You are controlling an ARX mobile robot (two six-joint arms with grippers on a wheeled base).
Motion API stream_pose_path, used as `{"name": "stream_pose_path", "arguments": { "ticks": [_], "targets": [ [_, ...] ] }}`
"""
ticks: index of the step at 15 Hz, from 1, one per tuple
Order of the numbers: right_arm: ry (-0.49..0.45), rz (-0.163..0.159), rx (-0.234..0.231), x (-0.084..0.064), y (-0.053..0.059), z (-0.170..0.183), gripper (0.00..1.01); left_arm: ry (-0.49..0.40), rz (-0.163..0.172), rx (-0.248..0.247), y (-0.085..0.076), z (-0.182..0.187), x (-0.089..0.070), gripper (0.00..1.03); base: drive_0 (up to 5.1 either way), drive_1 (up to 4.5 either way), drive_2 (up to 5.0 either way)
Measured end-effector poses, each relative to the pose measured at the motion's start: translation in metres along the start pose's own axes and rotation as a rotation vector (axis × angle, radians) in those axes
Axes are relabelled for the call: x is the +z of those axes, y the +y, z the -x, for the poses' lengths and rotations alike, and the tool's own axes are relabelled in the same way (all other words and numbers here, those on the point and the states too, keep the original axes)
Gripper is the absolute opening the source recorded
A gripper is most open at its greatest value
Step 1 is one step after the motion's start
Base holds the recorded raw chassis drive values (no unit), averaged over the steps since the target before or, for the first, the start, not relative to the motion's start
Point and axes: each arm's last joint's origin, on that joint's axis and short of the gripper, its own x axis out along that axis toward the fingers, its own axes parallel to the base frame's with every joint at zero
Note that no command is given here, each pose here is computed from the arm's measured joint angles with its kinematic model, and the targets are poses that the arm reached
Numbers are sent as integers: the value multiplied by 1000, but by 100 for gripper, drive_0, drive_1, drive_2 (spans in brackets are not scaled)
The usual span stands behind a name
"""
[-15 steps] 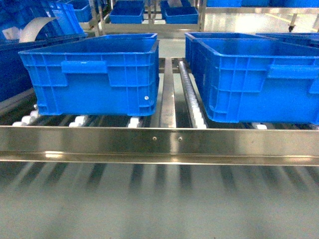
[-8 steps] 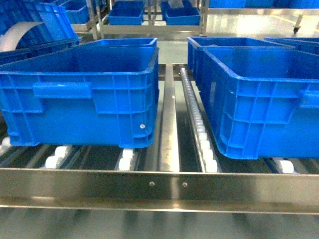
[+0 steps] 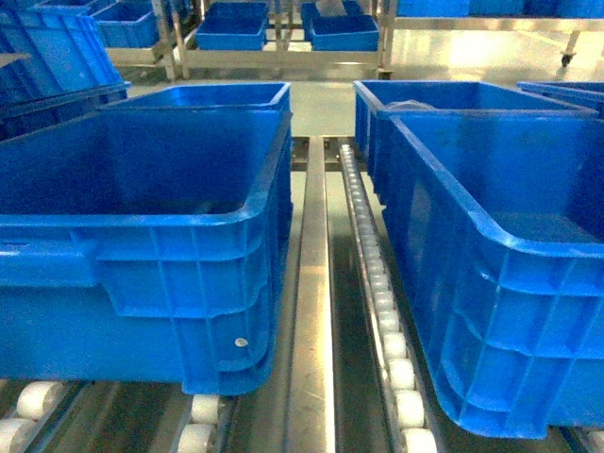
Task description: Sort blue parts and orange caps into right shelf containers
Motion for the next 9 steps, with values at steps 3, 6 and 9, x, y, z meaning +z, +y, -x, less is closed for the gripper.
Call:
{"name": "stream_pose_path", "arguments": {
  "ticks": [3, 6, 9],
  "targets": [
    [-1, 0, 0, 0, 0, 0, 41, 1, 0, 1, 0, 0, 0, 43, -2, 418, -422],
    [0, 0, 0, 0, 0, 0, 41, 1, 0, 1, 0, 0, 0, 43, -2, 418, -422],
    [-1, 0, 0, 0, 0, 0, 41, 1, 0, 1, 0, 0, 0, 43, -2, 418, -422]
  ]
}}
